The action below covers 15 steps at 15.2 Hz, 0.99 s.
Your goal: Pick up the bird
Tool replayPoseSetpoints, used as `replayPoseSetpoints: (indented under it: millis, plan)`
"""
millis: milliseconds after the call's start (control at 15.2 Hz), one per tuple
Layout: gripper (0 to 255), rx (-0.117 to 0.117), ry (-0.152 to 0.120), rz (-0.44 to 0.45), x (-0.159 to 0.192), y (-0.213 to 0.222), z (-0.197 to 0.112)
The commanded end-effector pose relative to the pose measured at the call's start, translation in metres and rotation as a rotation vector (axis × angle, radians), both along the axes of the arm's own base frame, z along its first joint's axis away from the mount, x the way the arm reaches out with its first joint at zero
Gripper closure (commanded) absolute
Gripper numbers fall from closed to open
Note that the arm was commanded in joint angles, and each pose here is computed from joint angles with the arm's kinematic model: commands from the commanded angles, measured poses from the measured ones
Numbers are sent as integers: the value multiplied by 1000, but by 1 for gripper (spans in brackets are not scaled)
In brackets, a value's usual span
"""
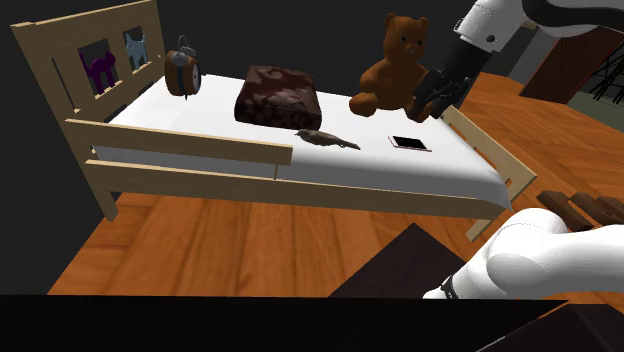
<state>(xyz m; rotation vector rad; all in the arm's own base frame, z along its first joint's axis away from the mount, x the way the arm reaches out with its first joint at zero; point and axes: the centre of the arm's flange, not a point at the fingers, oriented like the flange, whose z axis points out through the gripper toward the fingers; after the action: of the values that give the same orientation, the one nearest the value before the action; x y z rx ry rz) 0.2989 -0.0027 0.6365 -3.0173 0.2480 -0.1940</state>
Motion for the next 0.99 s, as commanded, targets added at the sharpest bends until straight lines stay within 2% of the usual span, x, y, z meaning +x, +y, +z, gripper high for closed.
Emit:
replayPoseSetpoints:
  millis: [0, 924]
  plan:
    - [0, 0, 0, 0, 0, 0, 0]
    - [0, 13, 9, 372, 143, -78, -104]
